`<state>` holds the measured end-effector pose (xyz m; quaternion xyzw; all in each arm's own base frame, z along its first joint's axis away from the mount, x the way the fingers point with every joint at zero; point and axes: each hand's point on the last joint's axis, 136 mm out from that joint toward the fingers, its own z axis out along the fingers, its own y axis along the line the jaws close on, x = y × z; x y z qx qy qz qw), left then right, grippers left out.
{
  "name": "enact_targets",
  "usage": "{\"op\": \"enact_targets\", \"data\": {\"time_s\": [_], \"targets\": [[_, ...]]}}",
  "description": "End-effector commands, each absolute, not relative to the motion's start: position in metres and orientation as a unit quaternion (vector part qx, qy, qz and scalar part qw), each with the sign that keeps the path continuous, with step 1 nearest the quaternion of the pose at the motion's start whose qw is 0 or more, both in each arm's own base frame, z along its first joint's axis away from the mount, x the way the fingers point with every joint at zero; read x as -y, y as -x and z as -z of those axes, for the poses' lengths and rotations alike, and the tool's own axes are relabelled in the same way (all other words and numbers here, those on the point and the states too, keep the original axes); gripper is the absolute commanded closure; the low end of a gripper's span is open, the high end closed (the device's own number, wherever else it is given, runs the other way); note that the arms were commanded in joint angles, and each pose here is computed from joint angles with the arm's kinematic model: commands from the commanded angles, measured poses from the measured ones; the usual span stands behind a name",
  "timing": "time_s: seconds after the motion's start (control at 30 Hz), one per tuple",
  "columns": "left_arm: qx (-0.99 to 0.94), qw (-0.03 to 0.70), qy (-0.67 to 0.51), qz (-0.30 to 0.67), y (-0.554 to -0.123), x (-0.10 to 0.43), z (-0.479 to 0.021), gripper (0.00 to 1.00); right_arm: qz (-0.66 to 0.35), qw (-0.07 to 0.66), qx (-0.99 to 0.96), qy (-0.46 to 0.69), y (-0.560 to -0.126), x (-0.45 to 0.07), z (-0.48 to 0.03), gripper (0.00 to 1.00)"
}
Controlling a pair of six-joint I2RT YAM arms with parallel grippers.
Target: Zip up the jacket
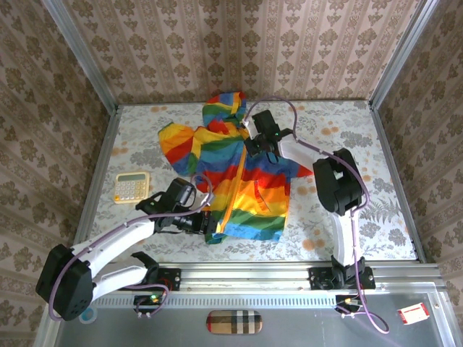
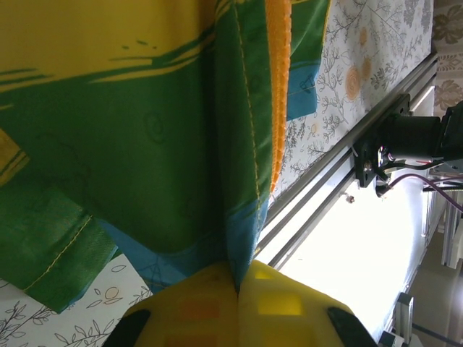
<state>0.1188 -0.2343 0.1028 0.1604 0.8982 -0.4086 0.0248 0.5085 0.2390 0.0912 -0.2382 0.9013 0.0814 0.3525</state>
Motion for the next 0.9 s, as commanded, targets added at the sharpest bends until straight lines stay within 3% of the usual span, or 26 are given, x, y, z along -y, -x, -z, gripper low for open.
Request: {"op": "enact_targets", "data": {"time_s": [0.0,0.87], "targets": [[-0.904,-0.035,-0.135,0.404,-0.100,0.225,-0.091,1.00,-0.049,0.394,-0.896,0.201,-0.552,-0.208,-0.111,1.00],[-0.912,-0.092,-0.066,0.394,-0.122,0.218,-0.054,1.00,-0.051,0.430,-0.889,0.148,-0.669,-0.167,-0.119,1.00]]}}
